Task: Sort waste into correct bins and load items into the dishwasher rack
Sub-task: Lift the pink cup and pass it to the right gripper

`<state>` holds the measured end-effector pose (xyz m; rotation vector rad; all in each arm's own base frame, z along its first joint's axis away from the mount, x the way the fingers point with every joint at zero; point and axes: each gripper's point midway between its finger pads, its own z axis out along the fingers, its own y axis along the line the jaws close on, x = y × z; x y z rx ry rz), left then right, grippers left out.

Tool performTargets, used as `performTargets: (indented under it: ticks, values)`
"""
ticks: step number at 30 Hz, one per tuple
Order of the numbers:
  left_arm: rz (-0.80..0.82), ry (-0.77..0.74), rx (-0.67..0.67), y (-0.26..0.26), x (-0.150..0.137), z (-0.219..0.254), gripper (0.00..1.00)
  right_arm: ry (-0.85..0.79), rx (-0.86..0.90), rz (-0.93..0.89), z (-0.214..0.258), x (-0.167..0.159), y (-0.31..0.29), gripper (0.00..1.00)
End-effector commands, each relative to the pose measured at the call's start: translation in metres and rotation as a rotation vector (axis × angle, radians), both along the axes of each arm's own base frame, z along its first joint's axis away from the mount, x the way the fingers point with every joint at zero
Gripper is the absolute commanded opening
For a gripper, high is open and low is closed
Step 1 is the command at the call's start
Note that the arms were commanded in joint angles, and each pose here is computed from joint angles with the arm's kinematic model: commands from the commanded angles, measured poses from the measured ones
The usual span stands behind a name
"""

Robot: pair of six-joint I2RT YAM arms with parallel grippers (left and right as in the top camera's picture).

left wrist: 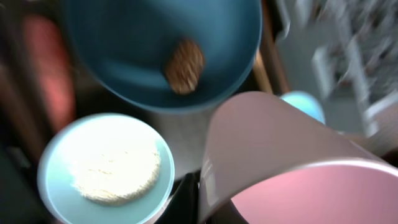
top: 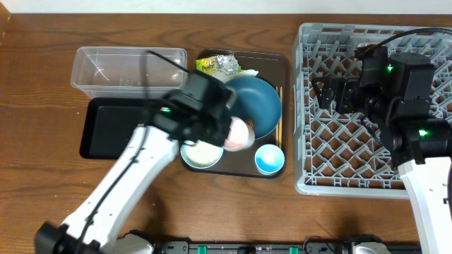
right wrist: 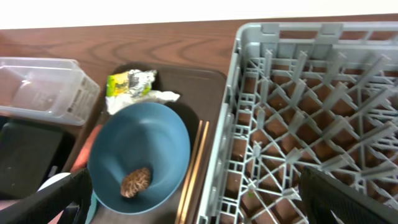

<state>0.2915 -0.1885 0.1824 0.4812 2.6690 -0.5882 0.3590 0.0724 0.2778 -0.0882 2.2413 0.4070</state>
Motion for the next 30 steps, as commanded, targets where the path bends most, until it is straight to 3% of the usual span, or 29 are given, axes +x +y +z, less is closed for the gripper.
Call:
performTargets:
  ticks: [1, 6, 9, 13, 17, 27, 30]
  values:
    - [0.001, -0.043, -0.27, 0.007, 0.012, 0.053, 0.06, -0.028, 0.069, 0.058, 0.014, 0.001, 0.012, 0.99]
    - [-0.097, -0.068, -0.703, 0.022, 0.017, 0.118, 0.06, -0.102, 0.216, 0.26, 0.041, -0.007, 0.049, 0.96]
    - [-0.147, -0.08, -0.834, 0.032, 0.017, 0.137, 0.06, -0.149, 0.318, 0.438, 0.062, -0.021, 0.075, 0.89]
    - [-0.204, -0.057, -0.92, 0.031, 0.009, 0.149, 0.06, -0.205, 0.411, 0.668, 0.082, -0.041, 0.108, 0.84]
    - [-0.302, -0.054, -0.997, 0.023, -0.004, 0.164, 0.06, -0.214, 0.46, 0.812, 0.086, -0.054, 0.133, 0.89]
    - [-0.353, -0.06, -0.993, 0.011, -0.009, 0.166, 0.06, -0.301, 0.533, 1.203, 0.094, -0.097, 0.187, 0.89]
    - [-0.353, -0.061, -0.993, 0.011, -0.009, 0.166, 0.06, -0.326, 0.53, 1.237, 0.096, -0.101, 0.195, 0.89]
